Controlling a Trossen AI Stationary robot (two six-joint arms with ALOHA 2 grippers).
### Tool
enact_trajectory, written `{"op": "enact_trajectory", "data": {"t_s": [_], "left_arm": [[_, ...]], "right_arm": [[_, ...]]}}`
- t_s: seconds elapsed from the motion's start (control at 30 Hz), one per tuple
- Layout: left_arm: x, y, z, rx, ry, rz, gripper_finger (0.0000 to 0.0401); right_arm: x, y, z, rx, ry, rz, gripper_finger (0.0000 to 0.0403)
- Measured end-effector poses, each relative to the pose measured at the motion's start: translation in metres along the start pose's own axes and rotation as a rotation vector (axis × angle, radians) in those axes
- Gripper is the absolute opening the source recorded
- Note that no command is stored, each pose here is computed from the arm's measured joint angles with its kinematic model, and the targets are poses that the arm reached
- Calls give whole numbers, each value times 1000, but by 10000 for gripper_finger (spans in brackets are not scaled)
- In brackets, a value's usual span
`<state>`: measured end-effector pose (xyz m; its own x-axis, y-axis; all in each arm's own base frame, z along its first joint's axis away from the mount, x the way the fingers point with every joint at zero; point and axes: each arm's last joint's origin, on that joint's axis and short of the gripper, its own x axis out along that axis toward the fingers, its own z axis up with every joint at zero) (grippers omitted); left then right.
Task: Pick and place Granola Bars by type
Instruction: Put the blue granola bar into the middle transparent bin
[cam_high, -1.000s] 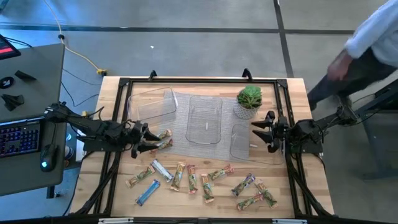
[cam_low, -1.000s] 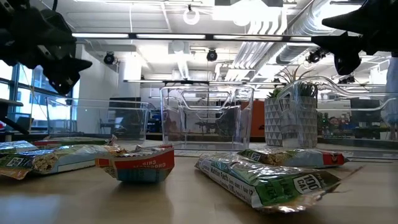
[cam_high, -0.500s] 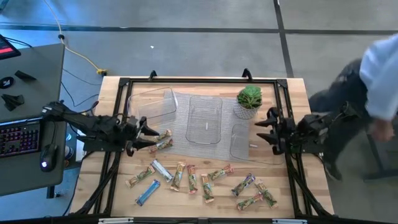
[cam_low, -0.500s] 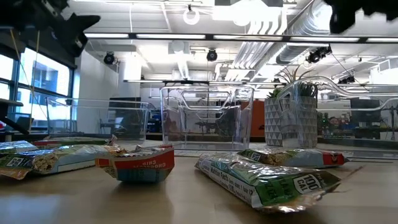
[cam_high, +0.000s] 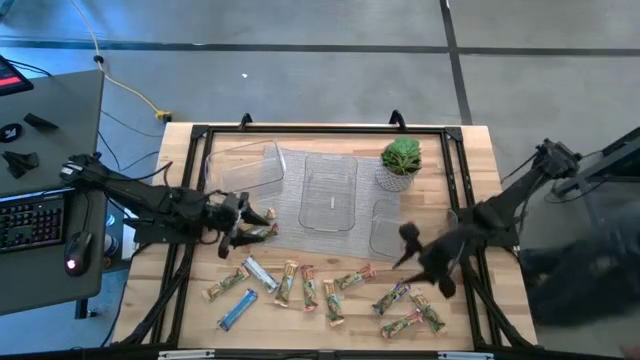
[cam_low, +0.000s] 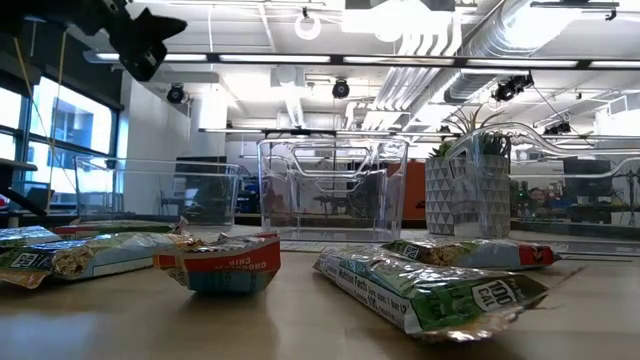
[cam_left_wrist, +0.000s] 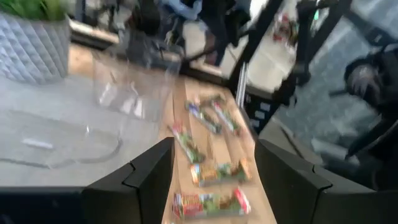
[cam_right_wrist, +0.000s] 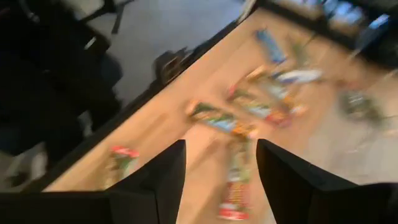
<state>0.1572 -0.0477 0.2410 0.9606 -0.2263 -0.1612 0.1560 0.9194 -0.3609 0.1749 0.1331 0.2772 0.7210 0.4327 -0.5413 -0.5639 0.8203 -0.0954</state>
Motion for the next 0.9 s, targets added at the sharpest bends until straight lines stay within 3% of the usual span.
{"op": "enact_trajectory", "data": {"t_s": [0.2, 0.47, 0.9], "left_arm": [[17, 1, -8, 4, 52, 5, 218], [26, 2, -12, 20, 66, 5, 218], [26, 2, -11, 20, 65, 2, 218]], "right_arm": [[47, 24, -8, 164, 176, 35, 181], [104, 49, -51, 122, 453, 40, 181], [116, 47, -83, 66, 688, -124, 181]]}}
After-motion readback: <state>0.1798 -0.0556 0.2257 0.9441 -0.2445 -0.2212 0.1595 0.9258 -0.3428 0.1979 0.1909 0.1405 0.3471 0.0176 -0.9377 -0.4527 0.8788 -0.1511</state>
